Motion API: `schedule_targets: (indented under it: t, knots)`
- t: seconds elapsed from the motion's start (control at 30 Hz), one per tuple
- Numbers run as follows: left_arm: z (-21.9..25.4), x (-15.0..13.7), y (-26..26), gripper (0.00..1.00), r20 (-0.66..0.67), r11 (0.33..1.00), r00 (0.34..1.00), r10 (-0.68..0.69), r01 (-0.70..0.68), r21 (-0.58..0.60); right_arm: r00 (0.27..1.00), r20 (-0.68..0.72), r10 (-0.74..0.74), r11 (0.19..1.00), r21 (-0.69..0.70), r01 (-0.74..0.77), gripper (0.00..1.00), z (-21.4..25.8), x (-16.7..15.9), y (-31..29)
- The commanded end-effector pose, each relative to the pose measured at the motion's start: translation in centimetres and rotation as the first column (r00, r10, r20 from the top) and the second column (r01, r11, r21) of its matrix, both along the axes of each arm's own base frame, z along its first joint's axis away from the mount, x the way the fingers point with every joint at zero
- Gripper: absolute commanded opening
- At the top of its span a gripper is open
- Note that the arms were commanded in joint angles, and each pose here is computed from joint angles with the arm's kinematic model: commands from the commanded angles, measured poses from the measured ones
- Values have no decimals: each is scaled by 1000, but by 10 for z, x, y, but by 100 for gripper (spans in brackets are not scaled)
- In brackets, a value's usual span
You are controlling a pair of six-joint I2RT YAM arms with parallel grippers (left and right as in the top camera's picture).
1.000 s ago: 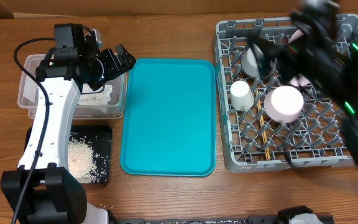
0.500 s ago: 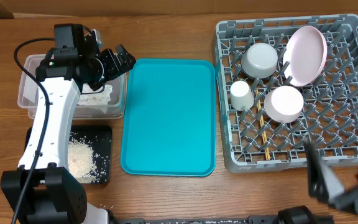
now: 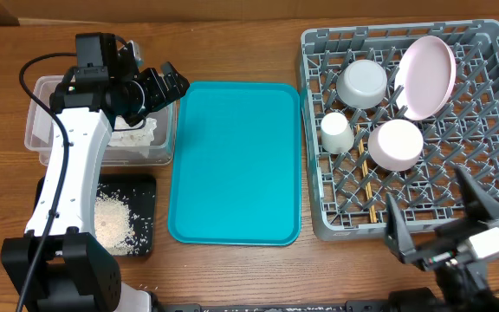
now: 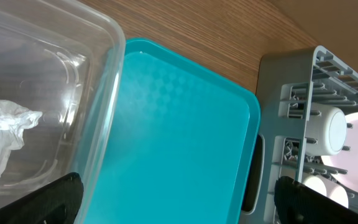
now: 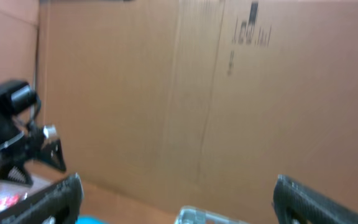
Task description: Sort waste into correct bins and load items into the dishwasher
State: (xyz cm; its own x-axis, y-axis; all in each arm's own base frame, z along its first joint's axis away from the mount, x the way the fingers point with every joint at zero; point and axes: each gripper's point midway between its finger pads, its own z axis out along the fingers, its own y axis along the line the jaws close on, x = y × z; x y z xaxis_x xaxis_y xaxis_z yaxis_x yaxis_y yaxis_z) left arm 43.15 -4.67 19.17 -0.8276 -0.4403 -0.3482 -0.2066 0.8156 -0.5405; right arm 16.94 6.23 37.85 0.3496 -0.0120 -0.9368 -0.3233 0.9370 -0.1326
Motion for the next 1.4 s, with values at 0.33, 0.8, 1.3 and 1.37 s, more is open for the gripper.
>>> schedule_targets:
  t: [0.33,0.8,1.3,1.37]
  knots:
    - [13,4,-2,100,37,1000,999,-8,8,11,999,15,-40,994,98,38,100,-86,44,-7]
    - [13,4,-2,100,37,1000,999,-8,8,11,979,-175,-102,988,99,120,100,-154,68,-16]
    - [13,4,-2,100,37,1000,999,-8,8,11,914,-382,-139,985,45,169,100,-208,74,-21]
    - [13,4,-2,100,37,1000,999,-8,8,11,914,-382,-139,985,45,169,100,-208,74,-21]
